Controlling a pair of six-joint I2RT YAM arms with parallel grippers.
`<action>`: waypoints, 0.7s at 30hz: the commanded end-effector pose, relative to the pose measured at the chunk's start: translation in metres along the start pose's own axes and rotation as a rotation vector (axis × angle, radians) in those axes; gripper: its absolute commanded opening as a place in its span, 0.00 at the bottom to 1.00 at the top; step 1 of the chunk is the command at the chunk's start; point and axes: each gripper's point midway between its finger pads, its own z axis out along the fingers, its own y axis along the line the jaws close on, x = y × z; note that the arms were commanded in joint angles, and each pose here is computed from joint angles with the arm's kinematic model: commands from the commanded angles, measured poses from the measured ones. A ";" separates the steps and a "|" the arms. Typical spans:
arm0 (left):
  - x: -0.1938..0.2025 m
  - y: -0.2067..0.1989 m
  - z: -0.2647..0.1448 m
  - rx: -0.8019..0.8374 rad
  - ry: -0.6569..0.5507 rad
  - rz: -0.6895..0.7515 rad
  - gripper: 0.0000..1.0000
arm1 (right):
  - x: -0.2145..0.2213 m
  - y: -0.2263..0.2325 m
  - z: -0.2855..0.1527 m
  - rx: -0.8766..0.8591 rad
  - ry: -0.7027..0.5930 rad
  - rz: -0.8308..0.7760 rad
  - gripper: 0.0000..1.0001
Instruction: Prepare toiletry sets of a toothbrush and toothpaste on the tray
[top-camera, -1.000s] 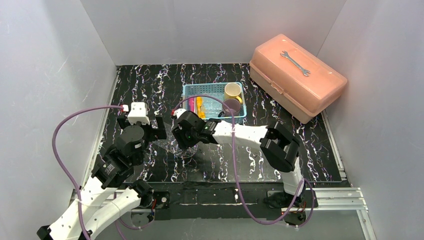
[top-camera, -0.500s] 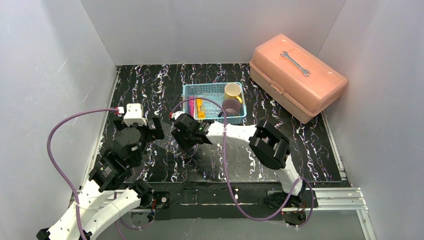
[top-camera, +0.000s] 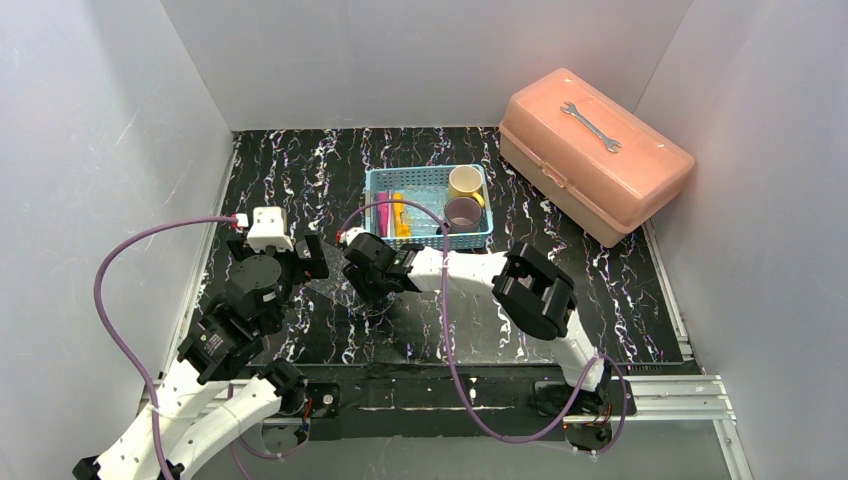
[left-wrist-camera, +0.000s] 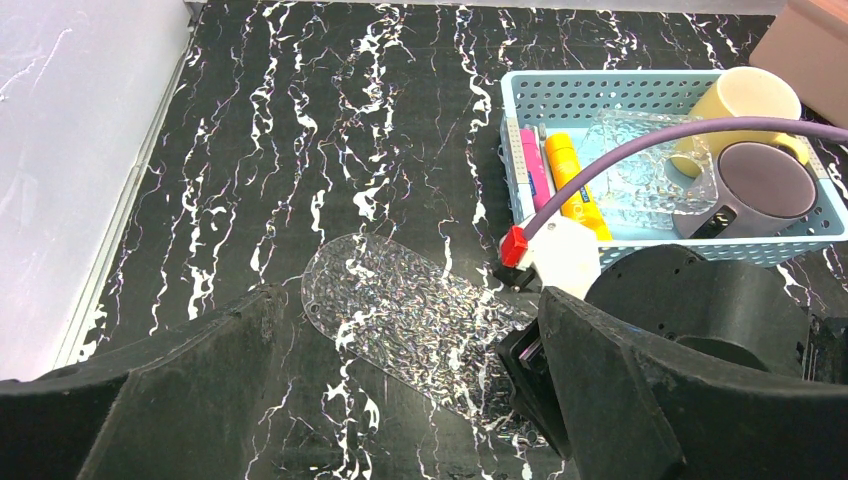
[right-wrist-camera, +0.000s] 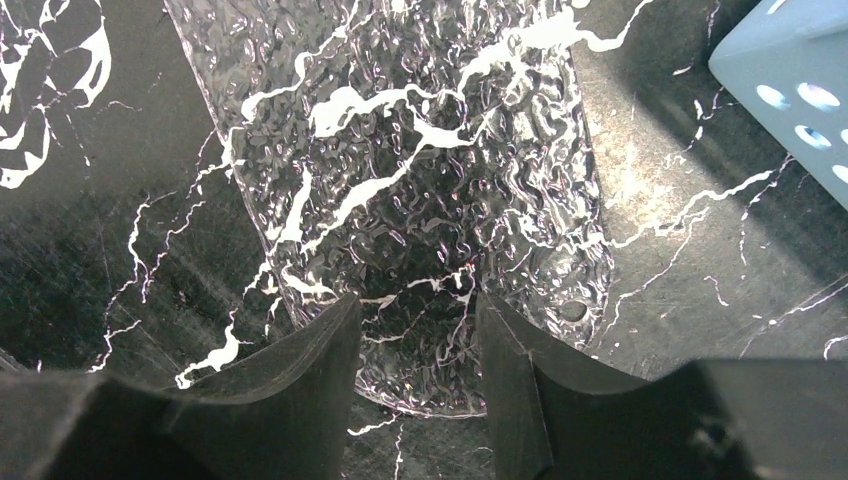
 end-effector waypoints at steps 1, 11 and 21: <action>0.000 0.004 0.000 -0.026 -0.006 -0.008 0.98 | 0.018 -0.011 -0.002 0.054 0.072 -0.053 0.54; 0.001 0.004 0.001 -0.027 -0.004 -0.007 0.98 | 0.063 -0.025 -0.012 0.061 0.163 -0.094 0.54; 0.002 0.002 0.002 -0.022 0.005 -0.003 0.98 | 0.084 -0.038 -0.028 0.085 0.186 -0.097 0.55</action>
